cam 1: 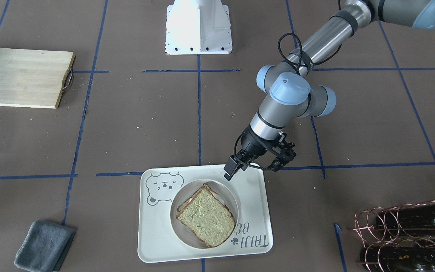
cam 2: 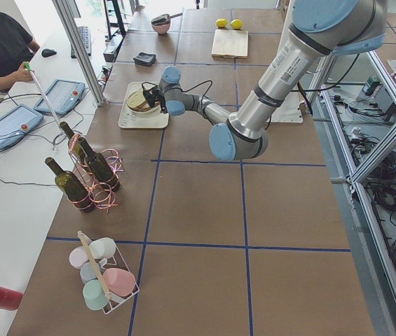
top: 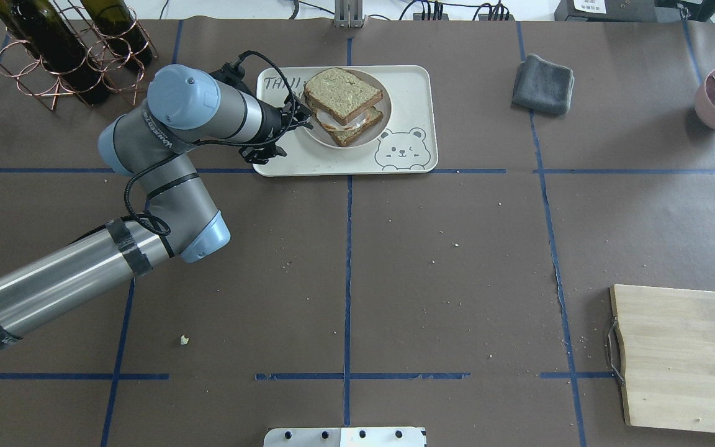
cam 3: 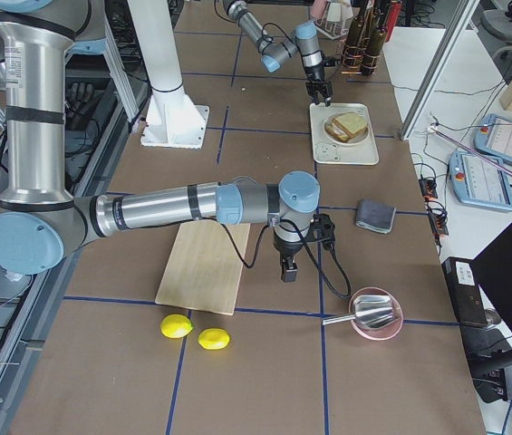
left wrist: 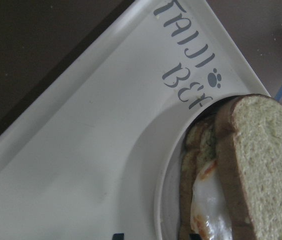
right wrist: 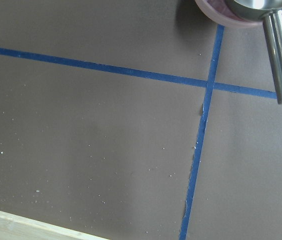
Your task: Make sandwich and place on tray
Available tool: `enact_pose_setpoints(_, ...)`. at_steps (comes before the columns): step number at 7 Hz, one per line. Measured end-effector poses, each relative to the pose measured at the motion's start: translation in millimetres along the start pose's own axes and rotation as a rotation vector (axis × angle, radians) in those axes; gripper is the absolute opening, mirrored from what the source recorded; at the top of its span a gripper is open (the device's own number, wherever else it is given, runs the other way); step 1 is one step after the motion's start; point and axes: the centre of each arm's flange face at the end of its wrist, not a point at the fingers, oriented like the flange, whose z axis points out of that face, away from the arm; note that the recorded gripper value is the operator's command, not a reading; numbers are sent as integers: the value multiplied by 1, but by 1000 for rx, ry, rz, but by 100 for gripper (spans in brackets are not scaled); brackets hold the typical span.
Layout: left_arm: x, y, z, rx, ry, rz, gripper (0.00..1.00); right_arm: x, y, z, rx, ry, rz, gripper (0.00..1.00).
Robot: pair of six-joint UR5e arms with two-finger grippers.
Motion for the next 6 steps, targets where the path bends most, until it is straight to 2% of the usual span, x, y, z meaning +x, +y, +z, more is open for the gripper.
enact_pose_setpoints(3,-32,-10,-89,36,-52,324,100,6,1,-7,14,2,12,100)
enact_pose_setpoints(4,-41,-20,-120,59,-89,451,100,7,1,-8,17,2,15,100)
enact_pose_setpoints(6,-70,-58,-173,91,-219,736,100,8,1,-9,18,2,17,100)
